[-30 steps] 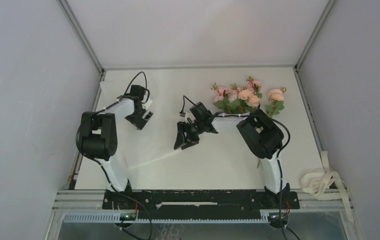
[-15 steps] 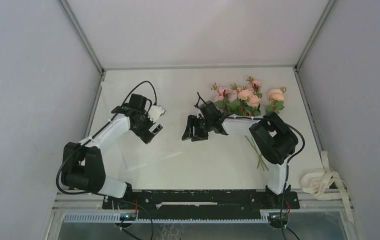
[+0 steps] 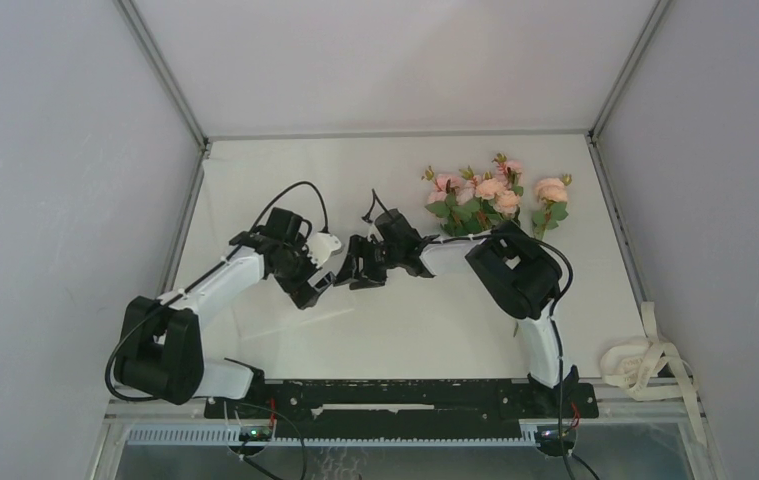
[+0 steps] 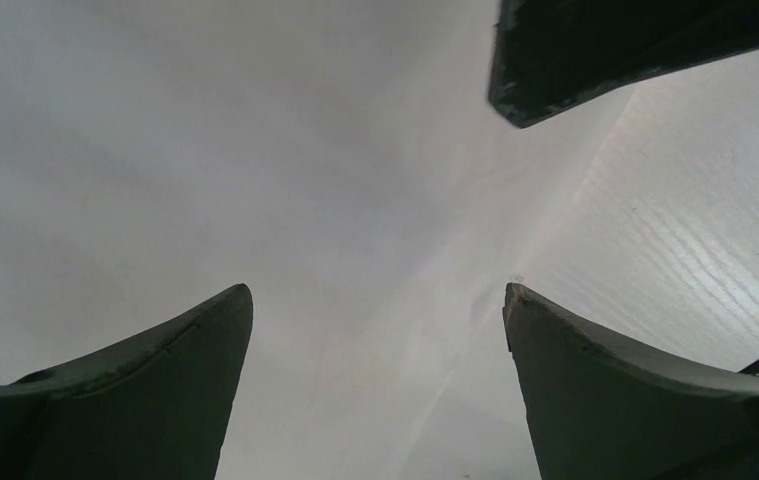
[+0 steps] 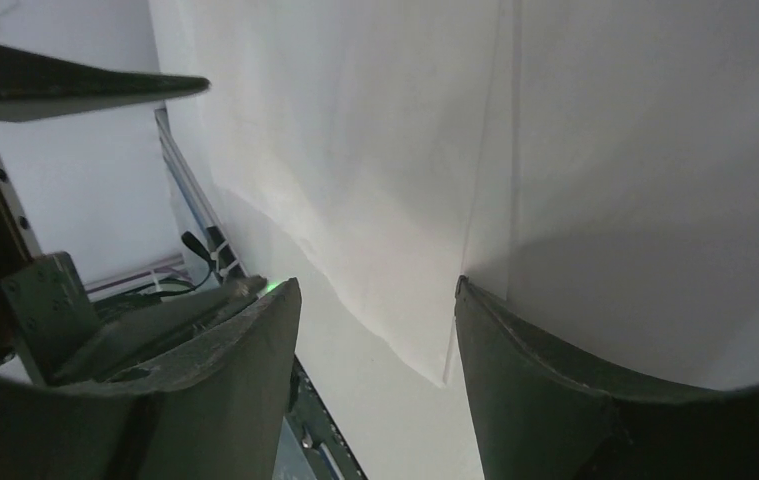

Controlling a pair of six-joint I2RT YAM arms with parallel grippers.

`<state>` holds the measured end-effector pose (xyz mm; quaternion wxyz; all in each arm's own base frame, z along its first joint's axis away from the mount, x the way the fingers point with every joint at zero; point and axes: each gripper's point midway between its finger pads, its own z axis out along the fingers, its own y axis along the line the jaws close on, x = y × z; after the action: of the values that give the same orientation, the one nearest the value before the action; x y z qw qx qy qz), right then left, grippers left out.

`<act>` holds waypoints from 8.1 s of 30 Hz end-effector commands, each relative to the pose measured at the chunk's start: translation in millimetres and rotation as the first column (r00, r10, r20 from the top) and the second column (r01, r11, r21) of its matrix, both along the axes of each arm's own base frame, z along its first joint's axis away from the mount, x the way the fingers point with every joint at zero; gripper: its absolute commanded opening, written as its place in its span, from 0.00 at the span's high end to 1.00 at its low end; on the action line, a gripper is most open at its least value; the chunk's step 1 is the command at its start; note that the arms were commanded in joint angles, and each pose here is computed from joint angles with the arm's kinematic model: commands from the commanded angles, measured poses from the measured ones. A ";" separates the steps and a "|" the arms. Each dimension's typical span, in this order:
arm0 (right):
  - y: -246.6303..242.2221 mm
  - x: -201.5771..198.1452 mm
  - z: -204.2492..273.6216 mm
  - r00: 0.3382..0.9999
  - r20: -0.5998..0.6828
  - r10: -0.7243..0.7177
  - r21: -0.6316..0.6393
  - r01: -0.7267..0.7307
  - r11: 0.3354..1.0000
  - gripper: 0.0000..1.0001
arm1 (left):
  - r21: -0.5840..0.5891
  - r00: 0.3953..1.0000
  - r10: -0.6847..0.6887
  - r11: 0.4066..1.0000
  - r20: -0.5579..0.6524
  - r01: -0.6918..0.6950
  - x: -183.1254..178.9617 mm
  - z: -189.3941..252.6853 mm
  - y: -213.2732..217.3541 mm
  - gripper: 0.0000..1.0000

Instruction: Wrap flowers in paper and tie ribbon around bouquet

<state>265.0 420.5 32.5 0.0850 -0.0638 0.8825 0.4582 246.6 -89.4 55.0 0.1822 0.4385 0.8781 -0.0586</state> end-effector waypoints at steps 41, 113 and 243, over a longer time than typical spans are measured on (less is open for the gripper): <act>-34.5 82.3 6.0 0.963 0.011 -0.270 -0.008 0.270 0.963 0.38 | 0.342 0.914 -0.214 0.935 0.345 0.090 34.7 -19.5 -28.8 1.00; -67.9 42.1 188.4 0.927 0.245 -0.285 0.262 0.220 0.940 0.46 | -0.083 0.834 0.000 0.995 0.551 0.054 32.3 152.2 -45.8 1.00; -195.8 56.4 -5.5 0.893 0.386 -0.233 -0.487 0.411 0.770 0.20 | -0.636 0.790 0.600 0.660 0.127 -0.400 35.7 187.5 31.6 1.00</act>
<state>301.0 216.8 22.6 0.2655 -0.0260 0.9523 0.1485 268.5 -63.5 241.7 0.4453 0.1621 0.8697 -0.1383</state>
